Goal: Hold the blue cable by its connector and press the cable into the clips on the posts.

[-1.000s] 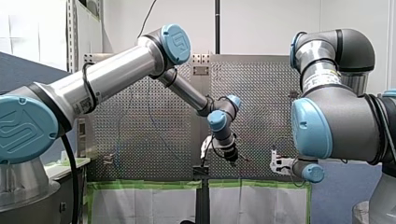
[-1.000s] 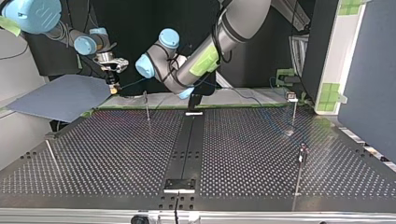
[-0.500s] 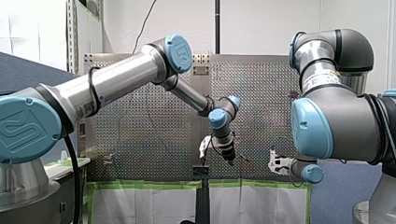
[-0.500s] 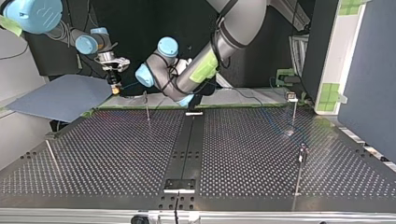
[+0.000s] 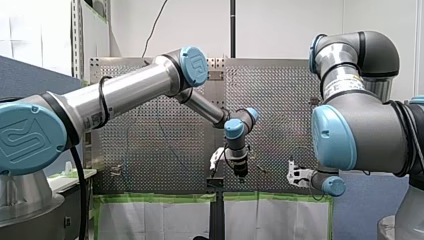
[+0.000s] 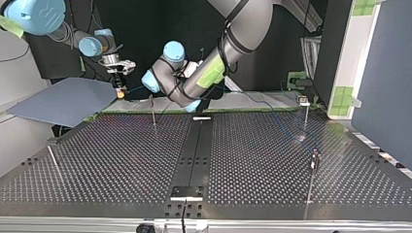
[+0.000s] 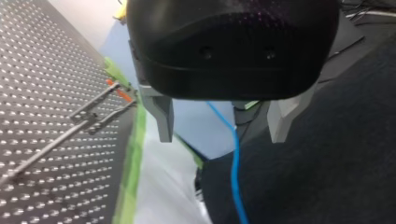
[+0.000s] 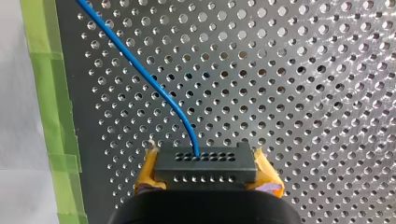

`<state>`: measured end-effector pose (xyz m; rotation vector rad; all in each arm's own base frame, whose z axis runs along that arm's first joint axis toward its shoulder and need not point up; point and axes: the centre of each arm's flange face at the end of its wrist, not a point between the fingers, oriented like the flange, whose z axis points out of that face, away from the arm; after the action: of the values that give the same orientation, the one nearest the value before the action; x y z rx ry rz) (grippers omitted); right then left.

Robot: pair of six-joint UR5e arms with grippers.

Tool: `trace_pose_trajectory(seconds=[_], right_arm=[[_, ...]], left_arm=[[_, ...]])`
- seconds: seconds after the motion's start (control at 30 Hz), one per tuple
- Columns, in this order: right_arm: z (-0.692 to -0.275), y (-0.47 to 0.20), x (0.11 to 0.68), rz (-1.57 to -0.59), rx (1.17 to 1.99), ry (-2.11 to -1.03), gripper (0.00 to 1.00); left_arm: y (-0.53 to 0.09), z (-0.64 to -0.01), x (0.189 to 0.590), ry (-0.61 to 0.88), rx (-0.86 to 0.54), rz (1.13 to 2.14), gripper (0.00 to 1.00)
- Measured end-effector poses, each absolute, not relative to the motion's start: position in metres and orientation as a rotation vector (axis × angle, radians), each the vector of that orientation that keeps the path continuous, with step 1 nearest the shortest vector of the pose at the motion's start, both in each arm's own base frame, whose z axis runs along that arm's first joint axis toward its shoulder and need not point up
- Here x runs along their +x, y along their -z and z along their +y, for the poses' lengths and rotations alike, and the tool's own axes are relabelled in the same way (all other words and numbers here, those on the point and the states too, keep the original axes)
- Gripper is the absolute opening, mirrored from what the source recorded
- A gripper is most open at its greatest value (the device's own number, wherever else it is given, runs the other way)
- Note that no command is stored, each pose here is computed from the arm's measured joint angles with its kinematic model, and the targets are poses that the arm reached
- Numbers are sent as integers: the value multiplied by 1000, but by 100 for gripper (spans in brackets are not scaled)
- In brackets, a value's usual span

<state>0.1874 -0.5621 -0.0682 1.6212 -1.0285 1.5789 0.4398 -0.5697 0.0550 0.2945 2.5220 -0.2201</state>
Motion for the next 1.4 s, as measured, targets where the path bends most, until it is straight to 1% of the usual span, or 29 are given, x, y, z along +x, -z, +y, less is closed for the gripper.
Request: trace_pose_trajectory(seconds=[0.23,0.37,0.57,0.83,1.13,1.4], right_arm=[[-562,68,188,-1030,1618,-1576,0],[-562,68,189,-1030,1617,-1576,0],[-563,67,192,-1024,1619,-1580,0],[-563,67,197,-1015,1623,-1587,0],[-562,66,201,-1008,1627,-1592,0],[-562,66,202,-1010,1626,-1590,0]], left_arm=[[-60,-573,432,266,275,2588,100],[-72,-581,430,321,248,2615,100],[-92,-591,440,393,167,2601,100],[-88,-580,447,362,57,2604,100],[-89,-583,449,329,-52,2565,100],[-68,-585,451,320,-118,2567,100]])
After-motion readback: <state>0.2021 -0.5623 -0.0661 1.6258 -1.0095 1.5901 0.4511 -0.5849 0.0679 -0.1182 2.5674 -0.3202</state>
